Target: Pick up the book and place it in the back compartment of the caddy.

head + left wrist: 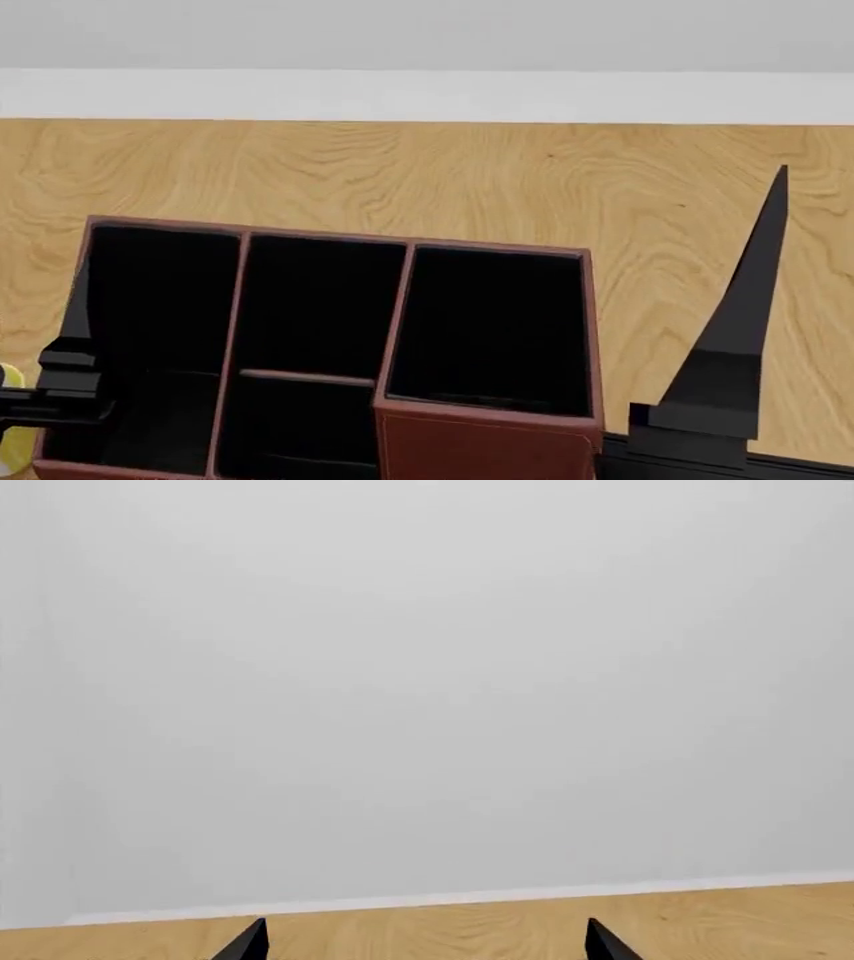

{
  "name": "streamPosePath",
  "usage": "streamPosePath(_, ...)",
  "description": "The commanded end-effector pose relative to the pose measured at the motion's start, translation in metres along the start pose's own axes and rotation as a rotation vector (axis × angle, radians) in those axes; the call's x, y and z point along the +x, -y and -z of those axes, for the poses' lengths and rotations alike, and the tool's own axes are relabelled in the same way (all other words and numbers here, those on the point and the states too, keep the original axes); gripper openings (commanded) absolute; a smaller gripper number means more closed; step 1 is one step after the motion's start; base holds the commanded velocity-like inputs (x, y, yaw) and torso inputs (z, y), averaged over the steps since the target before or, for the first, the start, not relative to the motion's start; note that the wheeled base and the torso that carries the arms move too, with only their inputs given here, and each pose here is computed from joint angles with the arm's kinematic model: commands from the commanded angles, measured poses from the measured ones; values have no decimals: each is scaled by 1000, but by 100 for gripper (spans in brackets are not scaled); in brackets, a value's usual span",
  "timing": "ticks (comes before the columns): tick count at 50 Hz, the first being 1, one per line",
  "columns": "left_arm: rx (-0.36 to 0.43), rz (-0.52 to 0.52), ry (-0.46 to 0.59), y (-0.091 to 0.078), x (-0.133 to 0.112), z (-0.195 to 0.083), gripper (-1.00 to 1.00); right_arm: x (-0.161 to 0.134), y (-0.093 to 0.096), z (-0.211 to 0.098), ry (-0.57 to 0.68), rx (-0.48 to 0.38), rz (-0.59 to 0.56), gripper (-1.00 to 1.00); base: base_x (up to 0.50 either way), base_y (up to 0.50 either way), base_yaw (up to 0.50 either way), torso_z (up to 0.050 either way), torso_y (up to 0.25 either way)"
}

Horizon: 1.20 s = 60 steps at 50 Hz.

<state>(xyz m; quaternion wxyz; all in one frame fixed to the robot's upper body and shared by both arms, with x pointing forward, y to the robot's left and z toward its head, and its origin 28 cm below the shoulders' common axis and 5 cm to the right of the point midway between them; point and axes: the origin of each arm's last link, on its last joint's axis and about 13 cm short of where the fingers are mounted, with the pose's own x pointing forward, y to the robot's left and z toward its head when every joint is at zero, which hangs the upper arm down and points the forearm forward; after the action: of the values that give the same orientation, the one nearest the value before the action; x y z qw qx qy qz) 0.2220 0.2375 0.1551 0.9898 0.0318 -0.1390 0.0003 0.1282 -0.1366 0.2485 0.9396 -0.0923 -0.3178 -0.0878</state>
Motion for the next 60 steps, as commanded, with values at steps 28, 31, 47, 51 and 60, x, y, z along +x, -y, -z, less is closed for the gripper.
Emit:
streamPosePath(28,8,-12,-6,0,2,0,100,-1,1,0,9,9,2,100,-1,0,0,0,-182)
streamPosePath(31,9,-12,-5,0,2,-1,100,-1,1,0,10,9,2,100,0,0,0,0,-207)
streamPosePath(47,11,-14,-6,0,2,0,100,-2,1,1,7,11,1,100,-1,0,0,0,-180)
streamPosePath(51,3,-11,-5,1,0,-2,100,-3,0,1,6,12,-1,100,0,0,0,0,0)
streamPosePath(60,26,15,-32,4,-5,-9,100,-4,0,2,5,15,-1,100,0,0,0,0,0)
